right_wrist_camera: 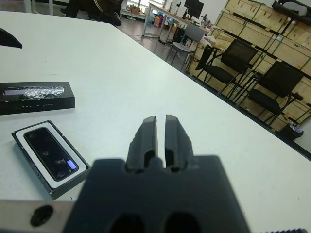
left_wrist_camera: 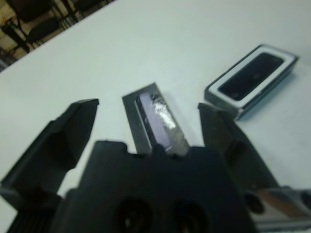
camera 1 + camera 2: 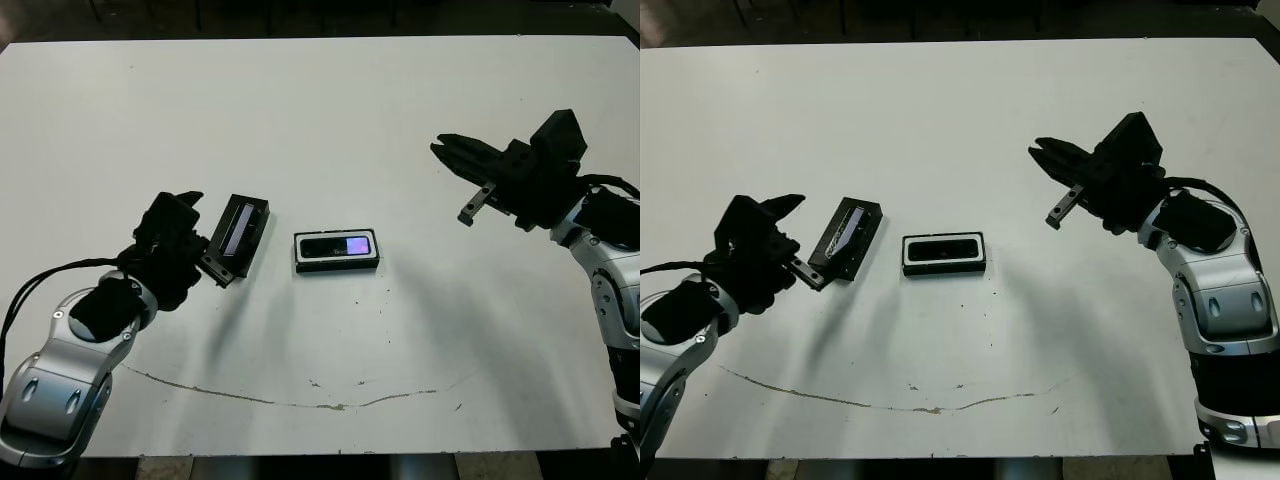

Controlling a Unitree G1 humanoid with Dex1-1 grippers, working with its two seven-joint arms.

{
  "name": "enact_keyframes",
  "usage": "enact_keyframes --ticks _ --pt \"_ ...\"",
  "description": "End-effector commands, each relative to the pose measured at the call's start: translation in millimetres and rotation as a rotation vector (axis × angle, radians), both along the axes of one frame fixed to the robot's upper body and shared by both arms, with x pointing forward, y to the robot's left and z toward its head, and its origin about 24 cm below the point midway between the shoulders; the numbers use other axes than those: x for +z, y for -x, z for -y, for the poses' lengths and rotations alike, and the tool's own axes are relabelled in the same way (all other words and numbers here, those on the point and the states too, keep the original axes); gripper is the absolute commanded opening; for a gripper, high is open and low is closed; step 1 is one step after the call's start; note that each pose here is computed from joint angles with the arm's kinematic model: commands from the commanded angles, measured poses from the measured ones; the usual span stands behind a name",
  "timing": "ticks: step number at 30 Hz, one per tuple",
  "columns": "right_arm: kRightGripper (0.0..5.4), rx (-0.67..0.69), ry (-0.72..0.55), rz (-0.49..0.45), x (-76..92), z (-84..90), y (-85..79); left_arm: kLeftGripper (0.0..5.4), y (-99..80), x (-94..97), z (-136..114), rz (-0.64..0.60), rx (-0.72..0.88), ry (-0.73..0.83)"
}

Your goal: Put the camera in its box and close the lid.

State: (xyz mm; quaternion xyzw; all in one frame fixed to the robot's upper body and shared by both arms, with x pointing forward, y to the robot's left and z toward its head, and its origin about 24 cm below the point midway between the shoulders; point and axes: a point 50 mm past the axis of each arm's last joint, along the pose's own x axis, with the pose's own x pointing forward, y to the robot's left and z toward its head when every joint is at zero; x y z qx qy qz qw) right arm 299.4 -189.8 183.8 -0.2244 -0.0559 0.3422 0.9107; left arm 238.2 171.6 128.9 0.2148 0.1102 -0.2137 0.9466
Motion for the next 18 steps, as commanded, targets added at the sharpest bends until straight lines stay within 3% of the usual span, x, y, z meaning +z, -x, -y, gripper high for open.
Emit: enact_keyframes --ticks 1,10,18 --pt "0.00 -0.006 0.009 -0.036 -7.2 0.9 1.0 5.38 -1.5 -8.4 -2.6 -0.088 0.046 0.066" --pt "0.00 0.005 0.008 -0.036 -9.8 -0.6 1.0 5.38 1.0 -13.5 0.7 -0.236 0.076 0.273" --pt "0.00 0.007 -0.027 -0.084 -11.5 -1.4 2.0 5.38 4.7 -16.5 4.4 -0.297 0.087 0.300"
